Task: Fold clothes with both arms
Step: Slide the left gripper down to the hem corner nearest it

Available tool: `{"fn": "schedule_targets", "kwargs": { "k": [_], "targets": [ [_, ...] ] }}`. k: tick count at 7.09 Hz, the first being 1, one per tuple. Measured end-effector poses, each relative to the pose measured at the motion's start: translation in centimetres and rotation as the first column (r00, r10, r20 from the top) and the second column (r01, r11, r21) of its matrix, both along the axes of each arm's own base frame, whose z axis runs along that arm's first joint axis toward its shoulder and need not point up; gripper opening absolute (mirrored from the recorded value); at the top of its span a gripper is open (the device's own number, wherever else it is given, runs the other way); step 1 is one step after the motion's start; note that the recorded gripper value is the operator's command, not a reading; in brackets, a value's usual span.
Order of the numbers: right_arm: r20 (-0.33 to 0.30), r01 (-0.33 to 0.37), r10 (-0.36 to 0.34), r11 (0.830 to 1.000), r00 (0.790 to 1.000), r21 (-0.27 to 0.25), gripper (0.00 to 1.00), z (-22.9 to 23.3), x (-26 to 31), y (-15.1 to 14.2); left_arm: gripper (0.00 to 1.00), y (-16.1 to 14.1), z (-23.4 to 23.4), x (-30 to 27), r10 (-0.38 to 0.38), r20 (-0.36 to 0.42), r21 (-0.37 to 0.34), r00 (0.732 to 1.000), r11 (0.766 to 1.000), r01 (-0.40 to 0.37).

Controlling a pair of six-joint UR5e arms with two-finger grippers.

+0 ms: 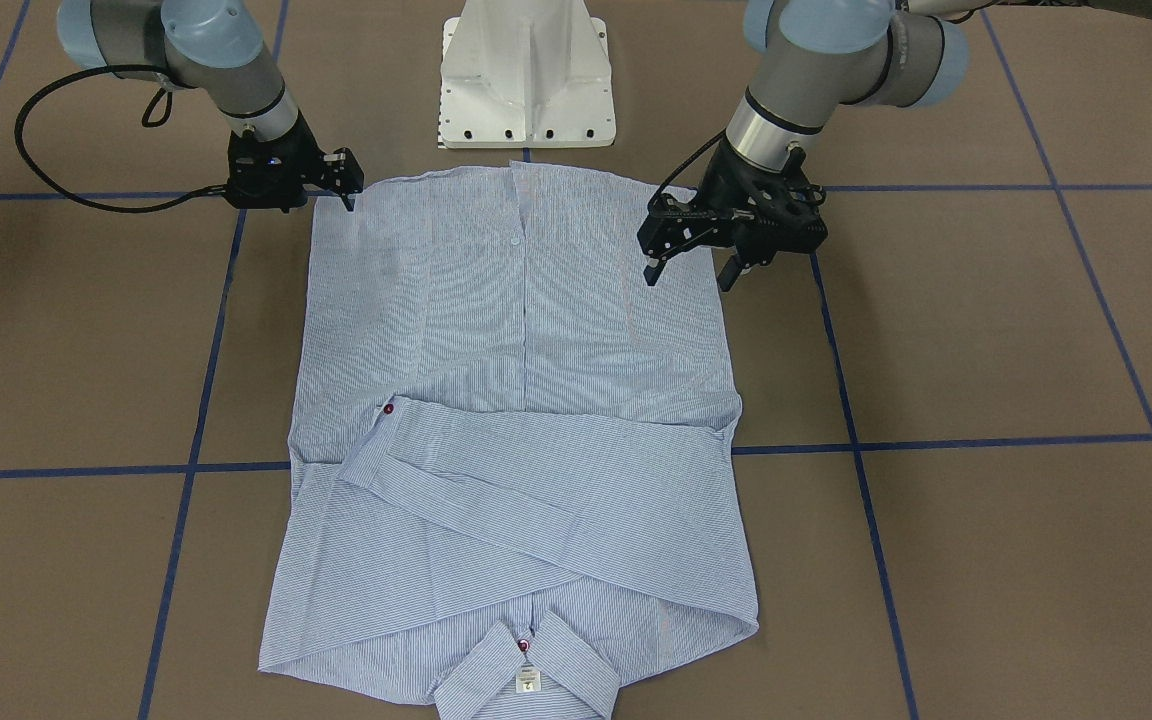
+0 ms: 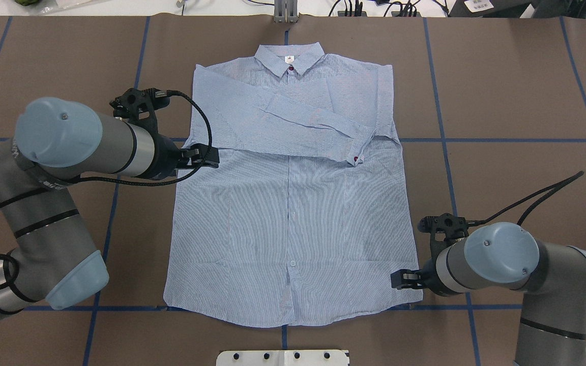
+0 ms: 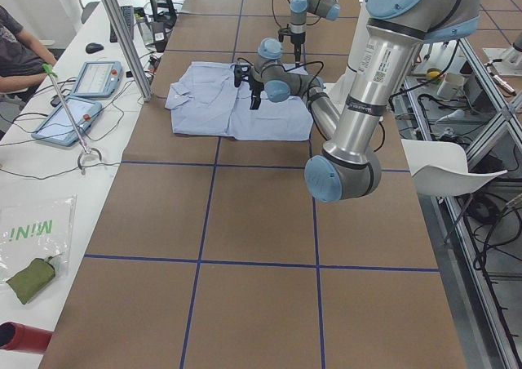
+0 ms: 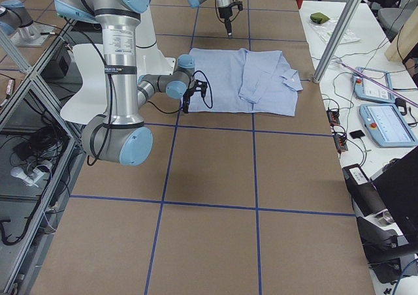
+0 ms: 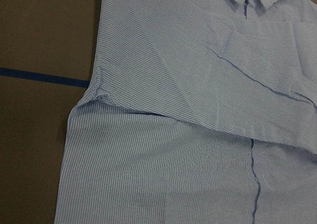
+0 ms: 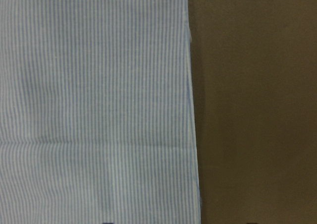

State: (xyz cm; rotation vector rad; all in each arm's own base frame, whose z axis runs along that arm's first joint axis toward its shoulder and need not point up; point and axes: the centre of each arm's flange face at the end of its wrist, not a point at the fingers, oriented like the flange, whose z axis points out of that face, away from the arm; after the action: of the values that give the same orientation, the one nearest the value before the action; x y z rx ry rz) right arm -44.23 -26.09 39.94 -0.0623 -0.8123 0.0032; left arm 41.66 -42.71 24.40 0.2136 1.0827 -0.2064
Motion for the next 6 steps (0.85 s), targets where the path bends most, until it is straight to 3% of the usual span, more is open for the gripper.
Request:
{"fn": "schedule_targets", "kwargs": {
  "k": [3, 6],
  "targets": [
    [-0.003, 0.017, -0.017, 1.0, 1.0, -0.011, 0.66, 0.22, -0.39, 0.43, 0.99, 0.0, 0.01, 0.12, 0.0, 0.001, 0.0, 1.0, 1.0, 0.0],
    [0.004, 0.034, -0.034, 0.999, 0.999, -0.024, 0.66, -0.04, -0.61, 0.68, 0.99, -0.13, 0.07, 0.02, -0.006, 0.003, 0.002, 1.0, 1.0, 0.006]
  ]
}}
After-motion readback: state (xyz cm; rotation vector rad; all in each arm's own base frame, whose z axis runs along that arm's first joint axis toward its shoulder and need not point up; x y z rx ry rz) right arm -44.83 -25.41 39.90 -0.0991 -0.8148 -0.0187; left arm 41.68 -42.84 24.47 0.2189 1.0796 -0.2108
